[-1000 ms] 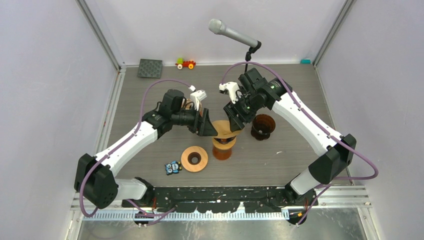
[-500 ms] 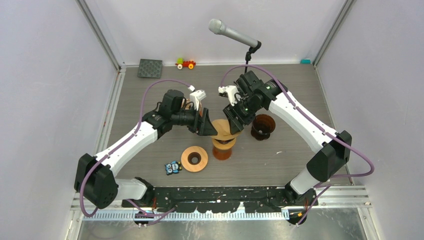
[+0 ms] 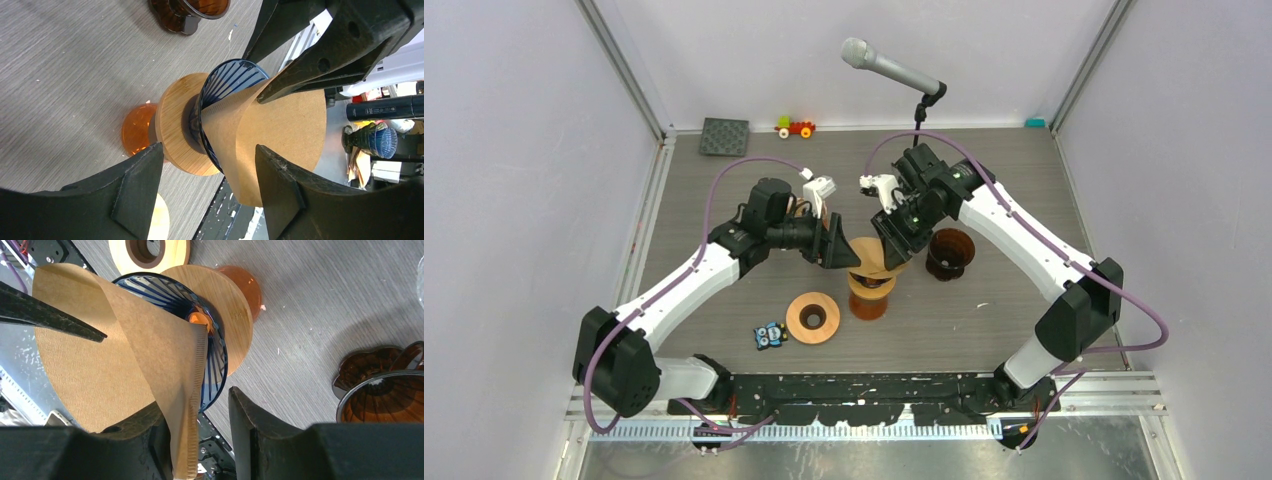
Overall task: Place the coffee filter in the dripper
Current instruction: Place the coffee filter in the coffee dripper.
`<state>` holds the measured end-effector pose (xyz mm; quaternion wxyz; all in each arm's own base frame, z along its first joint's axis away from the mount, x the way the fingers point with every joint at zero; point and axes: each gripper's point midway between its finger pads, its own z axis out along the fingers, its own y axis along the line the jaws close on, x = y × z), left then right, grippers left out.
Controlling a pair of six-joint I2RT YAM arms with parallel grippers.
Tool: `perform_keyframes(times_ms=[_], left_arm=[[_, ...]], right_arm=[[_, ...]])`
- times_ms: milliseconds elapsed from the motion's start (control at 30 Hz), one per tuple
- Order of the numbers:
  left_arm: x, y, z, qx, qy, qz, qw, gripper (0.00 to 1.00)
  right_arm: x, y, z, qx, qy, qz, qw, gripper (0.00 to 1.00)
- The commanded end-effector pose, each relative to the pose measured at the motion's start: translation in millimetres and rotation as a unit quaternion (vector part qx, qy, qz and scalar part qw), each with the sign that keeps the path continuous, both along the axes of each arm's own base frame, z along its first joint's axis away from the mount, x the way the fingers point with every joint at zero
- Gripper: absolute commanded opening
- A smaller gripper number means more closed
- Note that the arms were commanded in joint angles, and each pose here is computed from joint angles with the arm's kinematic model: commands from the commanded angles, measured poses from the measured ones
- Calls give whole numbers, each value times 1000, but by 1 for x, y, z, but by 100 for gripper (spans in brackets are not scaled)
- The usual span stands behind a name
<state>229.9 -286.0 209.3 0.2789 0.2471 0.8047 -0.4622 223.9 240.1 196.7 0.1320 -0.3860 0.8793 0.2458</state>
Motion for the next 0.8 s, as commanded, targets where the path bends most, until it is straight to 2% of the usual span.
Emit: perform_keyframes(times_ms=[0,400,767], left_arm=[[9,-4,10,-13,-25,8,1000,70],[18,-5,4,-2,-25,20,999,70],[13,-4,0,-1,-19,11,1000,69]], right_arm=[[0,4,-4,8,12,-2,1000,44],[3,7,-4,11,14,2,1000,41],[2,7,-7,9,14,5,1000,39]])
